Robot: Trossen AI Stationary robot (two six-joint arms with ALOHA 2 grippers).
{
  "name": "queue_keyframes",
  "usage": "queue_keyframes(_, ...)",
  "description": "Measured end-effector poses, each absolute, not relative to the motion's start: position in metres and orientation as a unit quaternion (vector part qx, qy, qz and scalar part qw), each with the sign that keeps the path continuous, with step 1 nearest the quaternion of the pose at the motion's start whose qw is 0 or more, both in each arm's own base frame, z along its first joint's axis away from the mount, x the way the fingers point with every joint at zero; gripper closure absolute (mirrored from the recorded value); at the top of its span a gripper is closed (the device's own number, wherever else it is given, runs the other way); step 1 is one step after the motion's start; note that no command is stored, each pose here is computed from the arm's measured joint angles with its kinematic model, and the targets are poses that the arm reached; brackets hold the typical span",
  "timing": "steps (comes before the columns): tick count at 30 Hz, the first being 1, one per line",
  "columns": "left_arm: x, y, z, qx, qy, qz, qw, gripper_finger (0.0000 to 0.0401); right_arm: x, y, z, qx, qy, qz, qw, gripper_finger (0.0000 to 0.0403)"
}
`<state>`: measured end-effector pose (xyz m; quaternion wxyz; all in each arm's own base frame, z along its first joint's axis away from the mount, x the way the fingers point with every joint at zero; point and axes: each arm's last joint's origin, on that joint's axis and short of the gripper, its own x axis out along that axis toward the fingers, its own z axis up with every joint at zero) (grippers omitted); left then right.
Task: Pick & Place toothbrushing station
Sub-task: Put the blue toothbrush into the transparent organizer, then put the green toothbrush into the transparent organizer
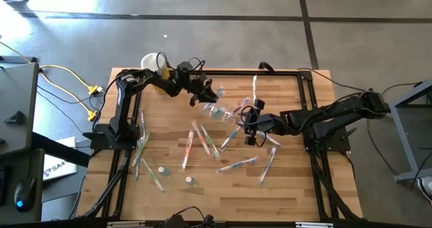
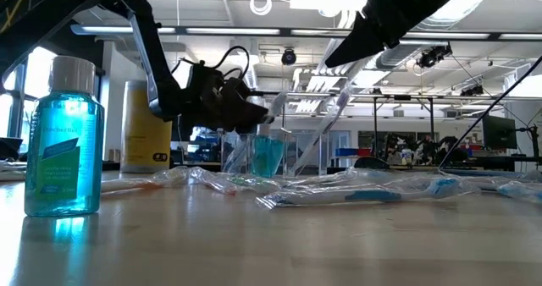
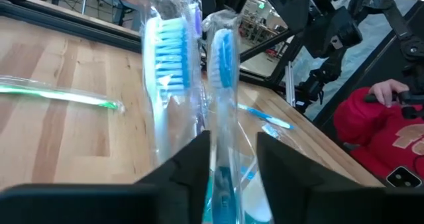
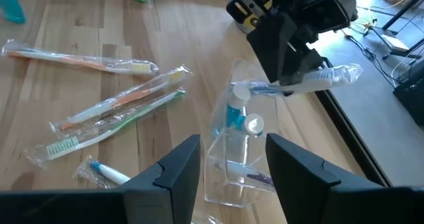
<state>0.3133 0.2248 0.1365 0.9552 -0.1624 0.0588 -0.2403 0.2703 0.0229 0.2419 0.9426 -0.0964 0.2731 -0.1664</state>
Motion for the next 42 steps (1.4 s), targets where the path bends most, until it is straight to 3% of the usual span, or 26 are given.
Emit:
queue_keyframes(6,0.313,0.225,0.137,-0.161,0.059,-0.251,0.953,0.0227,0.27,0.023,0.242,-0.097,0.273,-0.166,0.942,0.0239)
queue_keyframes(24,0.295,0.24,0.157,-0.199,0.068,-0.24,0.948,0.0227,0.268,0.023,0.239,-0.103,0.29,-0.164,0.937,0.0239)
queue_keyframes(42,0.281,0.231,0.204,-0.187,0.065,-0.297,0.934,0.0227,0.267,0.023,0.237,-0.102,0.3,-0.164,0.934,0.0239)
